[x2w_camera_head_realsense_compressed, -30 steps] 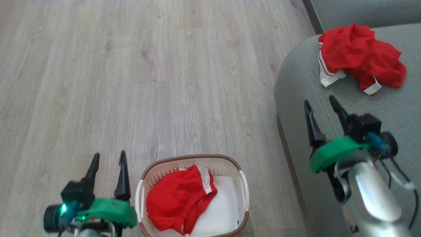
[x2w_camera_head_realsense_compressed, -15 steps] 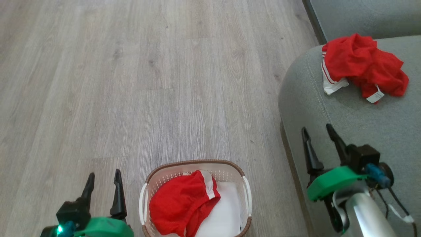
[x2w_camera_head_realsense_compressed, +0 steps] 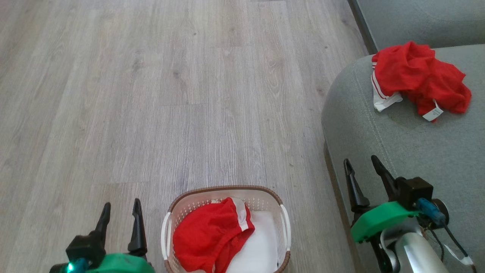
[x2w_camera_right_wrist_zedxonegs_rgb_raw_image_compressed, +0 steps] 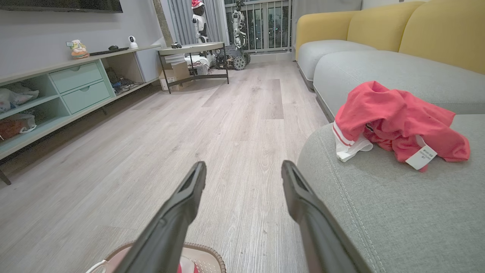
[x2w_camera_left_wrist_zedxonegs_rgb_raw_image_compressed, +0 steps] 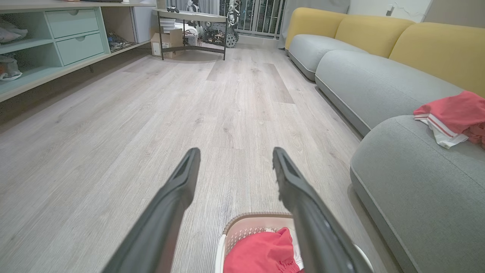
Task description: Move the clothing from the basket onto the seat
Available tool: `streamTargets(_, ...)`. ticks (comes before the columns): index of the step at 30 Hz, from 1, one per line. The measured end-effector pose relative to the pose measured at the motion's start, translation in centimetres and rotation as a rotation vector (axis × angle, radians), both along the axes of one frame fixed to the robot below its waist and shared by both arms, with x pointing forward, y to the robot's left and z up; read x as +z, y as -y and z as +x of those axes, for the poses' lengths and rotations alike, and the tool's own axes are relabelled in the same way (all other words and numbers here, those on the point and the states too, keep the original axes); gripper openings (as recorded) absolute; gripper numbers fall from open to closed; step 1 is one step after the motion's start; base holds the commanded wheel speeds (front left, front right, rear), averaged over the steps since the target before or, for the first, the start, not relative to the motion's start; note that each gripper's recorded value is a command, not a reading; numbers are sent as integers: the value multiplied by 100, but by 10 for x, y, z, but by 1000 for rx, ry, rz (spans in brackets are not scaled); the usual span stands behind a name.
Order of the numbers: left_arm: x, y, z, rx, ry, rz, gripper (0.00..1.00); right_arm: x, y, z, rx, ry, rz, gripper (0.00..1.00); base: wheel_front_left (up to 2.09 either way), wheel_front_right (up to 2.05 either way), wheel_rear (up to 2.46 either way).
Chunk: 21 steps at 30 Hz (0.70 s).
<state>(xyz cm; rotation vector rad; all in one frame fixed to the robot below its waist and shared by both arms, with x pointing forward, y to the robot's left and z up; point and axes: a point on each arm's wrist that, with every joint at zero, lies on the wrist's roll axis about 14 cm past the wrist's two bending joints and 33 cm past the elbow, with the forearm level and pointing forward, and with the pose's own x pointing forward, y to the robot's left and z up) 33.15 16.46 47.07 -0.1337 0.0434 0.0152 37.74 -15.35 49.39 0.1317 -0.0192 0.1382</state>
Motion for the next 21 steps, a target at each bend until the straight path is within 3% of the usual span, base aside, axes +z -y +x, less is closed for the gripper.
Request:
streamTargets(14,-8,-1,-1,-1,-24,0,100,-6,2,1,-6,-18,4,100,0,0,0)
streamTargets(21,-33,21,-4,-95,-101,31,100,-11,8,6,-27,-32,9,100,0,0,0)
